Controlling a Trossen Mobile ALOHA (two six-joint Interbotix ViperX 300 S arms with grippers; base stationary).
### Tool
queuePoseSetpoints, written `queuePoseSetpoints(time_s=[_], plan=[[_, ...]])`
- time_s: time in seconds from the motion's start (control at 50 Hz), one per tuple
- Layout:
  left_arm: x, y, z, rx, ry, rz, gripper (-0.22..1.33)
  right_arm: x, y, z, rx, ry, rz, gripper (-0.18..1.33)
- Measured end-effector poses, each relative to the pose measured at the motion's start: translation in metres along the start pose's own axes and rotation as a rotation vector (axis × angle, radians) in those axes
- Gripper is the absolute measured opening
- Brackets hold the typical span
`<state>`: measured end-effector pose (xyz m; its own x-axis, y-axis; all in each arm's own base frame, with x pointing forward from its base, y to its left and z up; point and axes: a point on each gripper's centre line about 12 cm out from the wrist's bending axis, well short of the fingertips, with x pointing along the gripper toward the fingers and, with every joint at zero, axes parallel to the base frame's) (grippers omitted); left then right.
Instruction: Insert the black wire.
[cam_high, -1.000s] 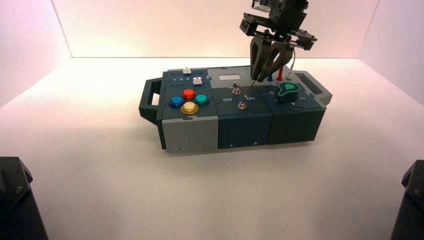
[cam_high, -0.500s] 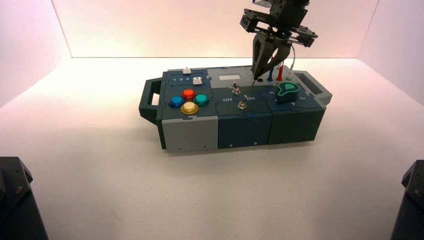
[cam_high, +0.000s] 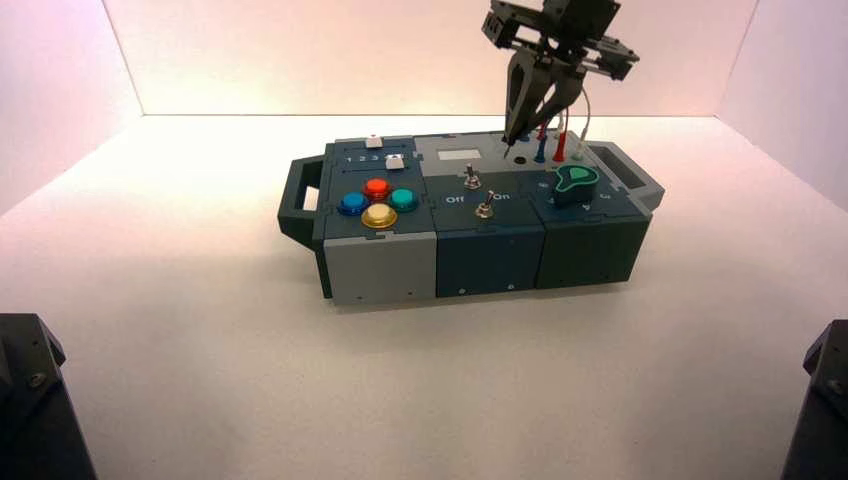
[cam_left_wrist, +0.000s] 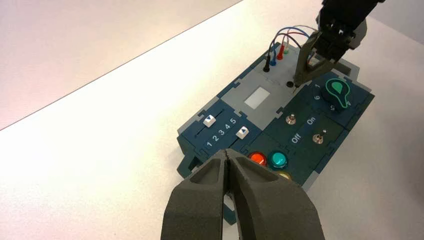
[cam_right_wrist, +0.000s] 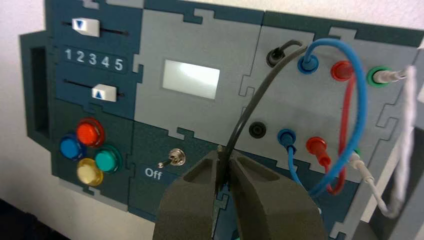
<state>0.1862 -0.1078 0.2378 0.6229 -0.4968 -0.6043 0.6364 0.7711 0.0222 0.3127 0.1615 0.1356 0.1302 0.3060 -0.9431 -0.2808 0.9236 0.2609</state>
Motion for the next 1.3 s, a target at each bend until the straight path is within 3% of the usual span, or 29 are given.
queuePoseSetpoints(time_s=[0.46,0.72,0.96,1.3], plan=[[0.000,0.000,0.001,0.000,-0.001,0.000,-0.16,-0.016,-0.009,-0.002,-0.128,-0.031,-0.104,0.02],[0.000,0.000,0.000,0.000,-0.001,0.001,-0.16,-0.022,-0.012,-0.001,-0.173,-0.043,-0.141,0.03],[0.000,0.000,0.000,0.000,0.000,0.000,-0.16,-0.020,-0.003,-0.002,-0.243,-0.037,-0.160,0.03],[0.000,0.000,-0.001,0.001,0.003,0.000,-0.16,-0.009,-0.003,0.001,-0.270,-0.005,-0.178,0.02]])
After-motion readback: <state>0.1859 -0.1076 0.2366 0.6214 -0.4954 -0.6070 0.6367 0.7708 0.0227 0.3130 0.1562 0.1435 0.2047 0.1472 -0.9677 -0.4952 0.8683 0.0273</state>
